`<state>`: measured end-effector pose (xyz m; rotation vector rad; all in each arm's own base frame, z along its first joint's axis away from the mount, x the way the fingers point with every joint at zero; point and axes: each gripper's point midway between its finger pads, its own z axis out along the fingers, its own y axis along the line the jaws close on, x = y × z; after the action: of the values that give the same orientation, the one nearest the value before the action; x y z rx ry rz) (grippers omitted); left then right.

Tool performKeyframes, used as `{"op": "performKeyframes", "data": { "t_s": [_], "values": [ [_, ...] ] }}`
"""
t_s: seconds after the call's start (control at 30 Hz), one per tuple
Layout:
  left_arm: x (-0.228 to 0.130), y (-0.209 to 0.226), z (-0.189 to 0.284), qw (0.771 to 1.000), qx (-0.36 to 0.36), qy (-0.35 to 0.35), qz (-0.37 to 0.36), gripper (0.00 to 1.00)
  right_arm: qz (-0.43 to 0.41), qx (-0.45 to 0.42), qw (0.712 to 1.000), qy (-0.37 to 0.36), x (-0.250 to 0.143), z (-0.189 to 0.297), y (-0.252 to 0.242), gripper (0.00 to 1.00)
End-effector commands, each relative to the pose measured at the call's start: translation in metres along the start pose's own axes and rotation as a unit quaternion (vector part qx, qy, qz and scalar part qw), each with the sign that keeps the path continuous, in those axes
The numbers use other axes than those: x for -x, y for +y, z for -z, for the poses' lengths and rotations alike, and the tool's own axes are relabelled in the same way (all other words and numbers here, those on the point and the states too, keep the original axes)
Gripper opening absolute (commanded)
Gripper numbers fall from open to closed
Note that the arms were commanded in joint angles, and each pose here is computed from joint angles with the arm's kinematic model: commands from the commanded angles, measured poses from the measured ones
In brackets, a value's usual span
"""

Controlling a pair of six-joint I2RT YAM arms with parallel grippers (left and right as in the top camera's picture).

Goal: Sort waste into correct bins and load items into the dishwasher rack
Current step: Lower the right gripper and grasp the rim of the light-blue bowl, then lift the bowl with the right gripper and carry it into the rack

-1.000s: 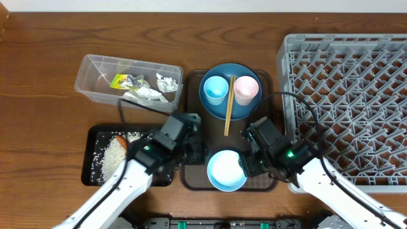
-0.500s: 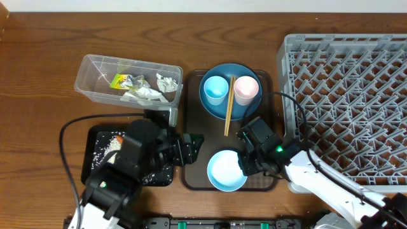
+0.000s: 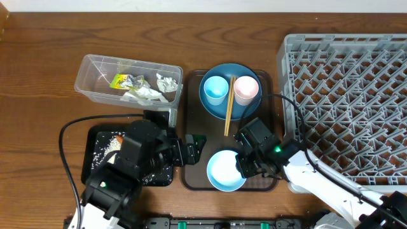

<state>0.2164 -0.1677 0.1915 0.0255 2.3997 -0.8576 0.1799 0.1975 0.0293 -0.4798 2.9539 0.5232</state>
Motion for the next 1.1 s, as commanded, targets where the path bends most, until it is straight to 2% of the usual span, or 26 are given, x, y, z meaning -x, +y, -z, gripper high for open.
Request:
{"op": "performKeyframes", "data": {
  "t_s": [0.0, 0.03, 0.07, 0.1, 0.13, 0.2, 0.43, 0.5, 0.57, 0.6, 0.77, 0.83, 0.87, 0.93, 1.03, 1.07],
  "values": [
    [0.000, 0.003, -0.002, 1.000, 0.007, 0.002, 0.002, 0.97, 0.002, 0.007, 1.000, 0.006, -0.004, -0.002, 0.003, 0.21],
    [0.000, 0.003, -0.002, 1.000, 0.007, 0.003, 0.002, 0.97, 0.001, 0.007, 1.000, 0.006, -0.004, -0.002, 0.003, 0.18],
    [0.000, 0.004, -0.003, 1.000, 0.008, 0.004, 0.003, 0.97, 0.001, 0.007, 1.000, 0.006, -0.004, -0.002, 0.003, 0.22],
    [0.000, 0.004, -0.004, 1.000, 0.009, 0.005, 0.003, 0.98, 0.002, 0.007, 1.000, 0.006, -0.004, -0.002, 0.003, 0.30],
    [-0.001, 0.005, -0.004, 1.000, 0.010, 0.006, 0.004, 0.98, 0.002, 0.007, 1.000, 0.006, -0.004, -0.002, 0.003, 0.33],
    [-0.001, 0.005, -0.006, 1.000, 0.011, 0.009, 0.004, 0.98, 0.002, 0.007, 1.000, 0.006, -0.004, -0.002, 0.003, 0.34],
    [-0.003, 0.009, -0.011, 1.000, 0.018, 0.019, 0.008, 0.99, 0.016, 0.002, 1.000, 0.006, -0.004, -0.002, 0.001, 0.52],
    [-0.004, 0.010, -0.012, 1.000, 0.020, 0.022, 0.009, 0.99, 0.016, -0.007, 1.000, 0.004, -0.003, -0.002, -0.002, 0.73],
    [-0.005, 0.011, -0.014, 0.999, 0.022, 0.025, 0.010, 0.99, 0.015, -0.012, 1.000, 0.002, -0.003, -0.002, -0.004, 0.99],
    [-0.005, 0.011, -0.015, 0.999, 0.023, 0.027, 0.010, 0.99, 0.015, -0.014, 1.000, 0.002, -0.003, -0.002, -0.004, 0.99],
    [-0.007, 0.014, -0.018, 0.999, 0.028, 0.033, 0.013, 0.99, 0.016, -0.024, 1.000, -0.002, -0.001, -0.001, -0.007, 0.98],
    [-0.007, 0.014, -0.019, 0.999, 0.029, 0.035, 0.013, 0.99, 0.016, -0.036, 0.999, -0.007, 0.000, -0.001, -0.012, 0.60],
    [-0.008, 0.014, -0.019, 0.999, 0.030, 0.036, 0.013, 0.99, 0.016, -0.041, 0.999, -0.009, 0.001, -0.001, -0.013, 0.49],
    [-0.008, 0.015, -0.020, 0.999, 0.031, 0.038, 0.014, 0.99, 0.016, -0.044, 0.999, -0.010, 0.002, -0.001, -0.014, 0.41],
    [-0.009, 0.016, -0.021, 0.999, 0.032, 0.040, 0.015, 0.99, 0.016, -0.052, 0.998, -0.014, 0.003, -0.001, -0.017, 0.25],
    [-0.009, 0.016, -0.022, 0.999, 0.033, 0.040, 0.015, 0.99, 0.016, -0.058, 0.998, -0.016, 0.004, 0.000, -0.019, 0.23]
  ]
}}
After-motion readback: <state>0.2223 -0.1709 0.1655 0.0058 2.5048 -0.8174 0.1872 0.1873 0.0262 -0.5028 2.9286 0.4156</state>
